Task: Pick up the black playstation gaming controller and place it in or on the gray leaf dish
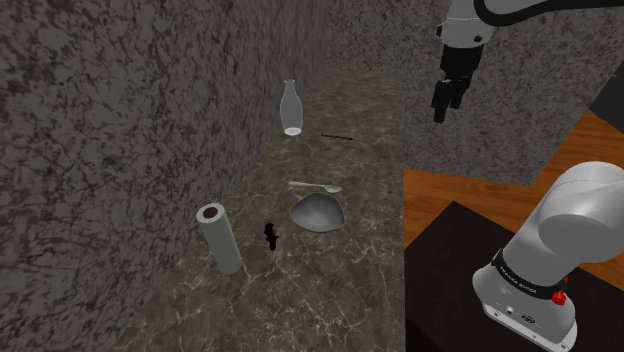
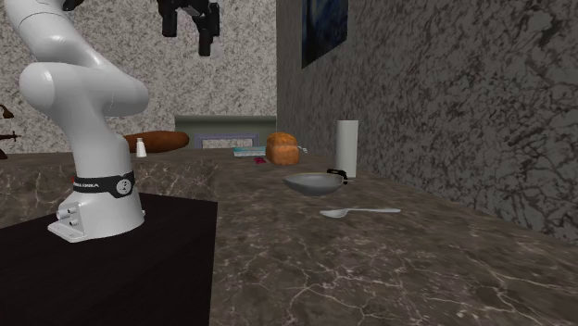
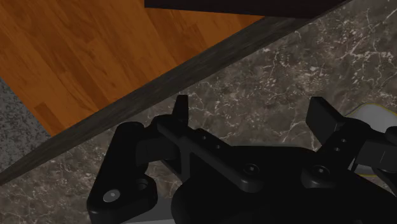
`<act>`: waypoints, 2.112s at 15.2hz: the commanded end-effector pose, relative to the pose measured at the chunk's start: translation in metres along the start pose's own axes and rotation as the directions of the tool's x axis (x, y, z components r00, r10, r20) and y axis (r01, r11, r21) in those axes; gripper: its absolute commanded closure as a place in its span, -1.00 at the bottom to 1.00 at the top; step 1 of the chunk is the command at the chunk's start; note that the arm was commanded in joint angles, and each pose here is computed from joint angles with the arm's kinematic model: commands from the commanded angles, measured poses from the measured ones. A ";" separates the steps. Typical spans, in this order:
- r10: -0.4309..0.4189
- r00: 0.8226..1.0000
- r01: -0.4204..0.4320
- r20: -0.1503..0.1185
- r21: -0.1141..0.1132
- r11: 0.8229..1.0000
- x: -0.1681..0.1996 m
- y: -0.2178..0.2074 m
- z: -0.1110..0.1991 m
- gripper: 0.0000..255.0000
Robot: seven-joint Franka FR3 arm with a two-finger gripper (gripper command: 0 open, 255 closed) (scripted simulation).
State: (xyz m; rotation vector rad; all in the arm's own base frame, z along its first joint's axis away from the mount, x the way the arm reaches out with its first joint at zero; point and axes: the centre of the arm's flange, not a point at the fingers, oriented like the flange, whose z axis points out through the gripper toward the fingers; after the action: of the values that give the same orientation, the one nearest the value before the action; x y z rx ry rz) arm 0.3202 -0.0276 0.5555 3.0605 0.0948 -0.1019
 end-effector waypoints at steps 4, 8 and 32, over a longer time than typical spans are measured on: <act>0.015 1.000 -0.015 -0.008 0.001 1.000 0.012 -0.033 0.017 -1.00; 0.034 0.999 -0.034 -0.018 0.002 0.999 0.029 -0.077 0.039 -1.00; 0.152 0.985 -0.151 -0.077 0.013 0.988 0.155 -0.334 0.165 -1.00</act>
State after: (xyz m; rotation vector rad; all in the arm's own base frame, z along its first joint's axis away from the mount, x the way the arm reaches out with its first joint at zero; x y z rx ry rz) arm 0.4375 0.2923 0.3609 3.0654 -0.1213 0.0219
